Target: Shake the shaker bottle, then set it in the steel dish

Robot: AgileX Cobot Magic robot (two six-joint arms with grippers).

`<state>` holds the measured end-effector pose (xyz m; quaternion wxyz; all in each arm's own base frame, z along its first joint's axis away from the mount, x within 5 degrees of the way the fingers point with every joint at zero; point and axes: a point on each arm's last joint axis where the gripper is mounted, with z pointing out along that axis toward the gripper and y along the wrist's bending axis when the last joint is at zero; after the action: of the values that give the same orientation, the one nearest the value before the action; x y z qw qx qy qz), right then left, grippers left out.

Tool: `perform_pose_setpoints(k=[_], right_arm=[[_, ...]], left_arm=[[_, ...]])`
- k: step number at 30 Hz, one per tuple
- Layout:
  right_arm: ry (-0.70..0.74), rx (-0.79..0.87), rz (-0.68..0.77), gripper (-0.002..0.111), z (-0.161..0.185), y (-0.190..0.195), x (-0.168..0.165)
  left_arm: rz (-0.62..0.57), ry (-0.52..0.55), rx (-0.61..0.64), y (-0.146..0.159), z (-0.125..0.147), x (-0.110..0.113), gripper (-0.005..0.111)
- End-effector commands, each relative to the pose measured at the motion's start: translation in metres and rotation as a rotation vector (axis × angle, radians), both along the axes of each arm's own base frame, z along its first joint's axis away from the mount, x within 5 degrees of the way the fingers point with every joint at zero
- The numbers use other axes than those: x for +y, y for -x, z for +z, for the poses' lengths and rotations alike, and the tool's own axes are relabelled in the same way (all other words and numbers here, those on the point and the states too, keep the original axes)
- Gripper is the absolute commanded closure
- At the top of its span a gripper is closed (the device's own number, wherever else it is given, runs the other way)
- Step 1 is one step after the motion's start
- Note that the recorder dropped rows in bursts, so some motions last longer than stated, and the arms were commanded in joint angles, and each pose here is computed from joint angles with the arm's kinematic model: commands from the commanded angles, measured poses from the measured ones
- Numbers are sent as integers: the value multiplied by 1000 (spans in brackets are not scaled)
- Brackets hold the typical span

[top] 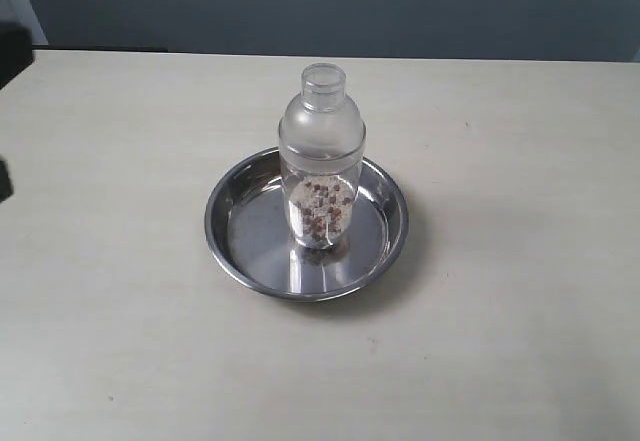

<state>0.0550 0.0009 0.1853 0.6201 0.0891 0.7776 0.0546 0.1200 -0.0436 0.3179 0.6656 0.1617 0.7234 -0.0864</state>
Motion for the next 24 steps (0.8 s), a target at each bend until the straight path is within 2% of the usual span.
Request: perform_pose_setpoints(k=[1,4,11,15,20,24], right_arm=[[5,-12,-6,109,1,0,0],[5,-12,-6,109,1,0,0],[5,-12,-6,109,1,0,0],[5,-12,-6,109,1,0,0],[5,-12,-6,109,1,0,0],[5,-12,-6,109,1,0,0]], left_arm=[[118,101,-41,32,-47,23,106],[204,120,-11,47,-70,32,106],[345,124,53,65,-96,41,106],[371,142,95,68,-110,42,106],[389,202,208,67,-135,41,106],[389,208,213,67,-137,41,106]])
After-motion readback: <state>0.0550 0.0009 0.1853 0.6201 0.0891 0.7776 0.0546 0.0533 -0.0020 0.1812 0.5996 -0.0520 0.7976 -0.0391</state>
